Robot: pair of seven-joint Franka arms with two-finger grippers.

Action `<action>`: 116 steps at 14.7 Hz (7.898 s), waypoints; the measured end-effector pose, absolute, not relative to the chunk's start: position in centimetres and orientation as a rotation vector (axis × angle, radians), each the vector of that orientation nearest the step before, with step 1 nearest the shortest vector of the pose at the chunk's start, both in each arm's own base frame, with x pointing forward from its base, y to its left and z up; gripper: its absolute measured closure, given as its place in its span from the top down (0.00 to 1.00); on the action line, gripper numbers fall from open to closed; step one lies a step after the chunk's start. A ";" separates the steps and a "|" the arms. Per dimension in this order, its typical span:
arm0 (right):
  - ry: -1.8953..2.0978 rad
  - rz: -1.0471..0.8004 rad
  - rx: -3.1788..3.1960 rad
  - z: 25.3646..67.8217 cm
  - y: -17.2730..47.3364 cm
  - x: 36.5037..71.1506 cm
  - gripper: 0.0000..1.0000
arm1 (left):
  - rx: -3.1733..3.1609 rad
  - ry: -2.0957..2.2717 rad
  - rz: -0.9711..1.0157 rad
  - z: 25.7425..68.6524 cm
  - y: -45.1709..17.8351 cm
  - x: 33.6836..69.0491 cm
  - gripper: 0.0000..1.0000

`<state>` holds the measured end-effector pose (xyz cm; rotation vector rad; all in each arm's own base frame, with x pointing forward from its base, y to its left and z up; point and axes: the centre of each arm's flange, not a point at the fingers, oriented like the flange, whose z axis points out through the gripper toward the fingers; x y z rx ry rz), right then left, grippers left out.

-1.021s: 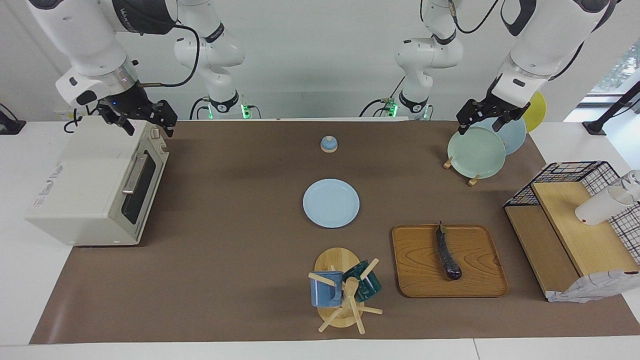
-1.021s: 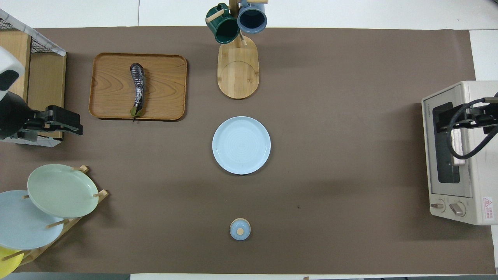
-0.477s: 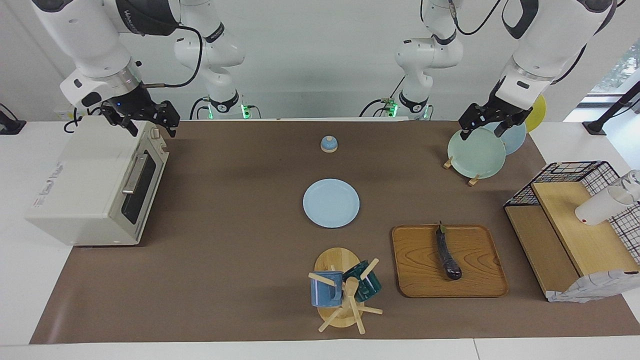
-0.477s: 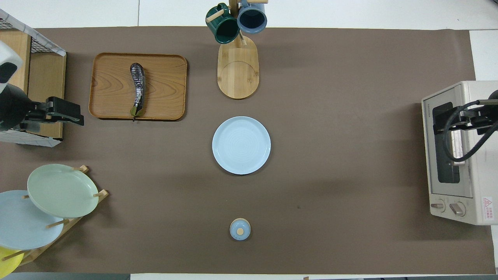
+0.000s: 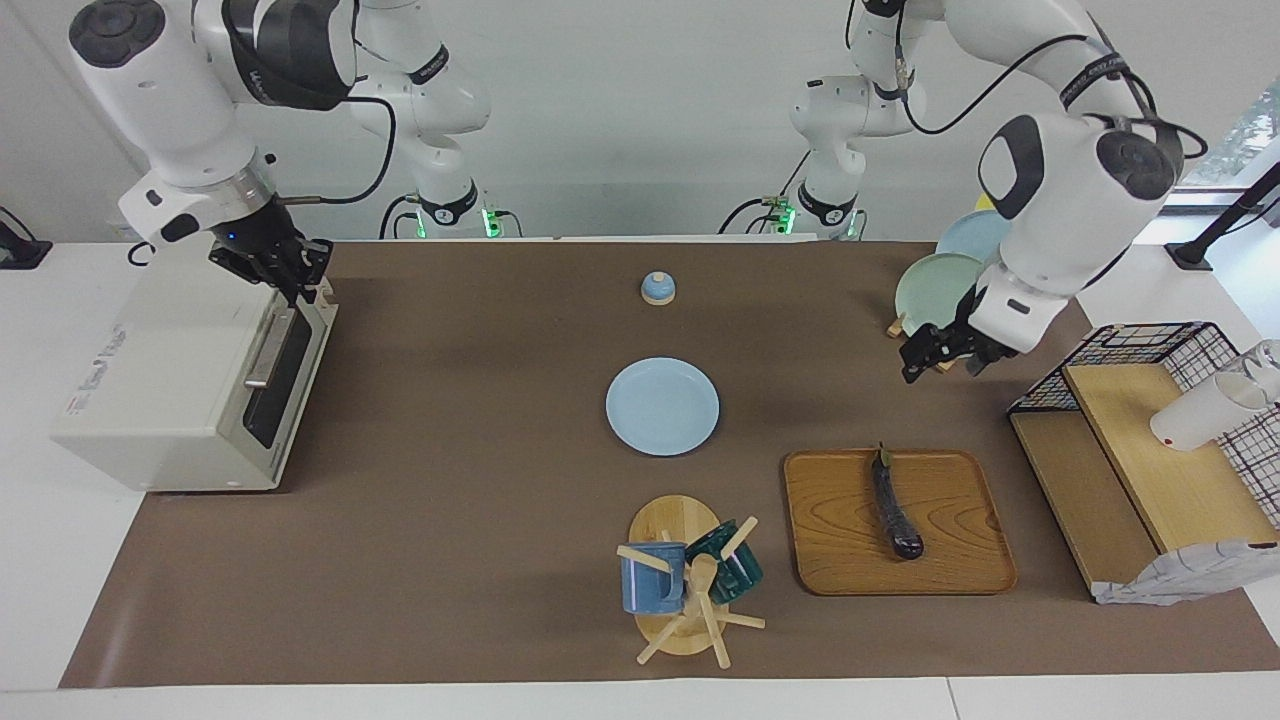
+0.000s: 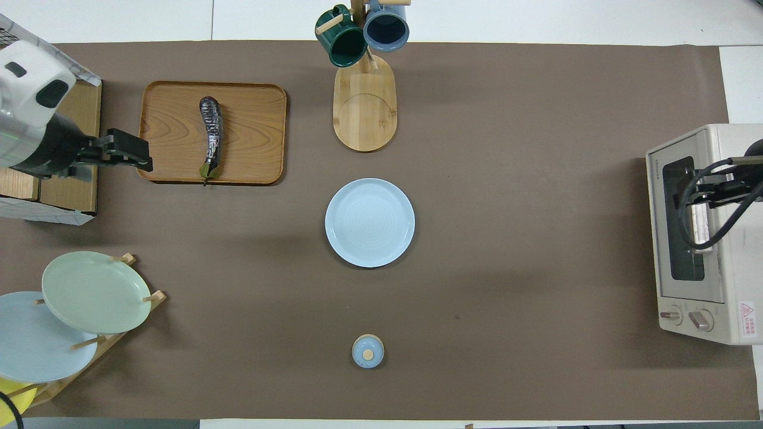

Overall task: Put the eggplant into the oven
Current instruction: 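Grasp the eggplant with the left gripper while the right gripper reaches the oven, then carry the eggplant onto the blue plate while the right gripper opens the oven, then release the eggplant on the plate while the right gripper lowers the oven door, then grasp the eggplant on the blue plate with the right gripper, then carry the eggplant into the open oven with the right gripper and release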

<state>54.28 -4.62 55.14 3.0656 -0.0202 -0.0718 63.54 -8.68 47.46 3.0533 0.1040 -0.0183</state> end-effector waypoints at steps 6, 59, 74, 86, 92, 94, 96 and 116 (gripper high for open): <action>0.042 -0.080 2.988 48.3 -8.4 53.3 0.01 | 3.071 0.035 0.067 35.9 -10.7 67.8 1.00; 0.183 0.092 3.184 44.3 32.8 50.7 0.50 | 2.992 0.068 -0.056 46.7 -15.5 57.8 1.00; 0.207 0.227 3.176 31.9 50.7 48.6 0.55 | 3.133 -0.008 -0.158 60.9 -8.9 53.3 1.00; 0.338 0.192 3.136 30.7 48.4 47.0 0.03 | 3.114 -0.058 -0.147 60.1 -8.7 51.7 1.00; 0.355 0.120 2.987 35.9 42.5 52.4 0.02 | 3.100 -0.046 -0.094 61.8 -8.3 52.1 1.00; 0.335 0.083 2.952 38.4 38.8 53.9 0.02 | 3.100 -0.047 -0.095 61.8 -8.3 52.2 1.00; 0.342 0.034 2.907 40.9 34.9 54.4 0.02 | 3.100 -0.048 -0.106 61.7 -8.3 52.2 1.00; 0.368 -0.089 2.949 38.5 -5.5 50.6 0.02 | 3.102 -0.025 -0.153 61.3 -7.4 52.1 1.00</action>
